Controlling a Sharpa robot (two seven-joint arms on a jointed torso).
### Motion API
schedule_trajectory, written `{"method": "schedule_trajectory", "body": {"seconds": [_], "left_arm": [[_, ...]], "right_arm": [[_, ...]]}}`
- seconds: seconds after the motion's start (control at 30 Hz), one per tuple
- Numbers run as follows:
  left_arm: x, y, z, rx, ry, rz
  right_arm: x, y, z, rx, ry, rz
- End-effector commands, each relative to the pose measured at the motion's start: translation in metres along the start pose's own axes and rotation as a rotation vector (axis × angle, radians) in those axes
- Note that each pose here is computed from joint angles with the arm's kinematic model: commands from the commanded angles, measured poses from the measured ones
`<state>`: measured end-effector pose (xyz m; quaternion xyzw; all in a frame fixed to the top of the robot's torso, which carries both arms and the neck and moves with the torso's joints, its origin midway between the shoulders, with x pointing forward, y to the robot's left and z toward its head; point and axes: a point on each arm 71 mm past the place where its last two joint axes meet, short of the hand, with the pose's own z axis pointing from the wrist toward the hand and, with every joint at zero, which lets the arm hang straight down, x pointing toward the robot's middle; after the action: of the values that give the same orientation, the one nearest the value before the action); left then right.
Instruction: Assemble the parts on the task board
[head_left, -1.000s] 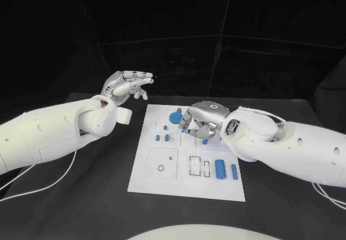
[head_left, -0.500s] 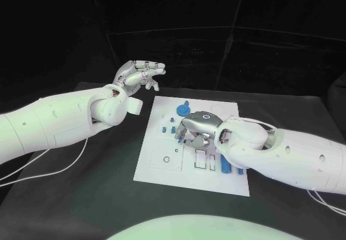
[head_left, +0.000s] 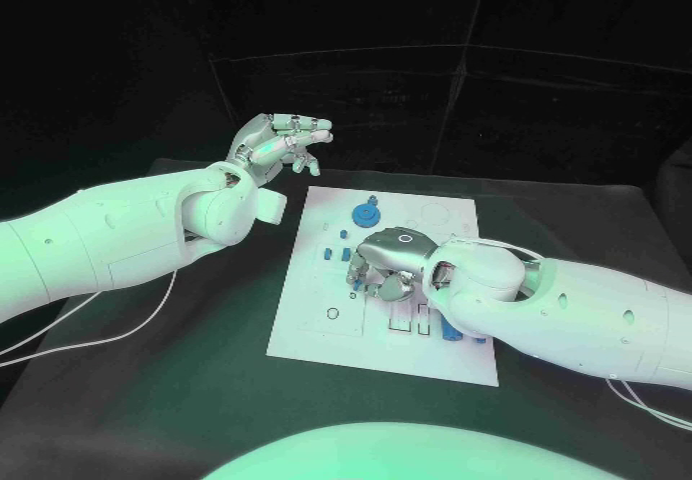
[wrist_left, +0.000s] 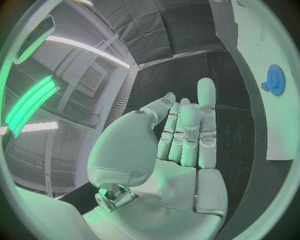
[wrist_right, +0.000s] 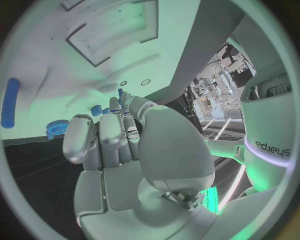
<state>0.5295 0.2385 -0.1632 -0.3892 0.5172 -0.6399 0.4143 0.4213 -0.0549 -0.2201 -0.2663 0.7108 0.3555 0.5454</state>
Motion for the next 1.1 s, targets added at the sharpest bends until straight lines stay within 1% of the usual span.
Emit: {"method": "schedule_trajectory", "body": {"seconds": [0.03,1.1], "left_arm": [[0.0016,-0.0017,0.0009,0.007,0.009,-0.011],[0.0016,-0.0015,0.0007,0.002,0.015,-0.014]], "right_arm": [[0.001,0.002,0.001,-0.019,0.015,-0.013],[0.011,0.004,0.007,-0.024,0.054,-0.018]]}}
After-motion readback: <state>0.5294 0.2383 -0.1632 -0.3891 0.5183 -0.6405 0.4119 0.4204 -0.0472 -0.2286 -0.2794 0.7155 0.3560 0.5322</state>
